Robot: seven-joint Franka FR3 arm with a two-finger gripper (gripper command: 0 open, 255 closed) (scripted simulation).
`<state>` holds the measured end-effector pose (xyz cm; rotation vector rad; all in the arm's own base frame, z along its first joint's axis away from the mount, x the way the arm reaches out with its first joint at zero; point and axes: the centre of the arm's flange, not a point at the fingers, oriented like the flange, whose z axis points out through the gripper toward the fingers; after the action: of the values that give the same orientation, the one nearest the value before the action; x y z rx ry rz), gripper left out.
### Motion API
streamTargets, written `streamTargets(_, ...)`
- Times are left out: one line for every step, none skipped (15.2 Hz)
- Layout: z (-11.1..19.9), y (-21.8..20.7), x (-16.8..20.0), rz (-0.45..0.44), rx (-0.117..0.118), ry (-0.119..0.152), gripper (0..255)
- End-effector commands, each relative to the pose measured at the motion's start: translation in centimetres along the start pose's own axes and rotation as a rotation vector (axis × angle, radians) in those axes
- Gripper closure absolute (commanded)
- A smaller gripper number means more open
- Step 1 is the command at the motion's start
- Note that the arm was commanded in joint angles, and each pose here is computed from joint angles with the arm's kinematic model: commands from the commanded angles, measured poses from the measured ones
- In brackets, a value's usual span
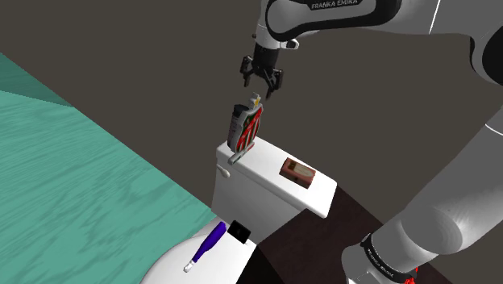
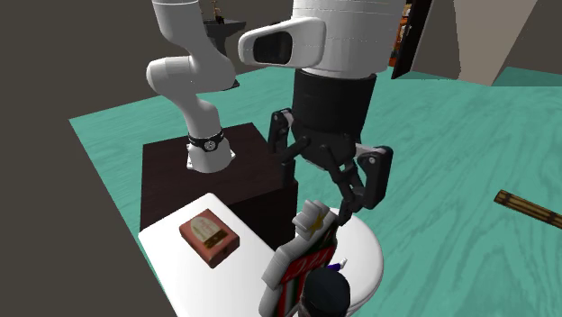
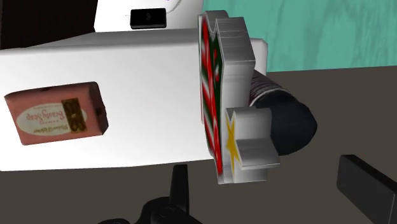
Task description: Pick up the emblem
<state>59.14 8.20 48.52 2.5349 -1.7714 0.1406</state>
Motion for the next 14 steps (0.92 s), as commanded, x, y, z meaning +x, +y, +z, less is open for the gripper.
streamTargets(1.32,-0.03,-0.17,0.000,0.000,0.000,0)
streamTargets(1.32,-0.03,-0.17,0.000,0.000,0.000,0)
streamTargets(1.32,-0.03,-0.17,0.000,0.000,0.000,0)
streamTargets(1.30,-0.02,-0.17,0.001,0.000,0.000,255)
streamTargets(1.34,-0.01,-0.20,0.000,0.000,0.000,255)
streamTargets(1.33,-0.01,-0.20,0.001,0.000,0.000,255)
streamTargets(1.33,-0.01,-0.20,0.000,0.000,0.000,255)
streamTargets(1.33,-0.01,-0.20,0.001,0.000,0.000,255)
streamTargets(1.32,-0.01,-0.20,0.000,0.000,0.000,255)
streamTargets(1.32,0.00,-0.20,0.000,0.000,0.000,255)
streamTargets(1.32,0.00,-0.20,0.000,0.000,0.000,255)
streamTargets(1.32,0.00,-0.20,0.000,0.000,0.000,255)
streamTargets(1.32,-0.03,-0.17,0.000,0.000,0.000,255)
streamTargets(0.80,-0.04,-0.12,0.000,0.000,0.000,255)
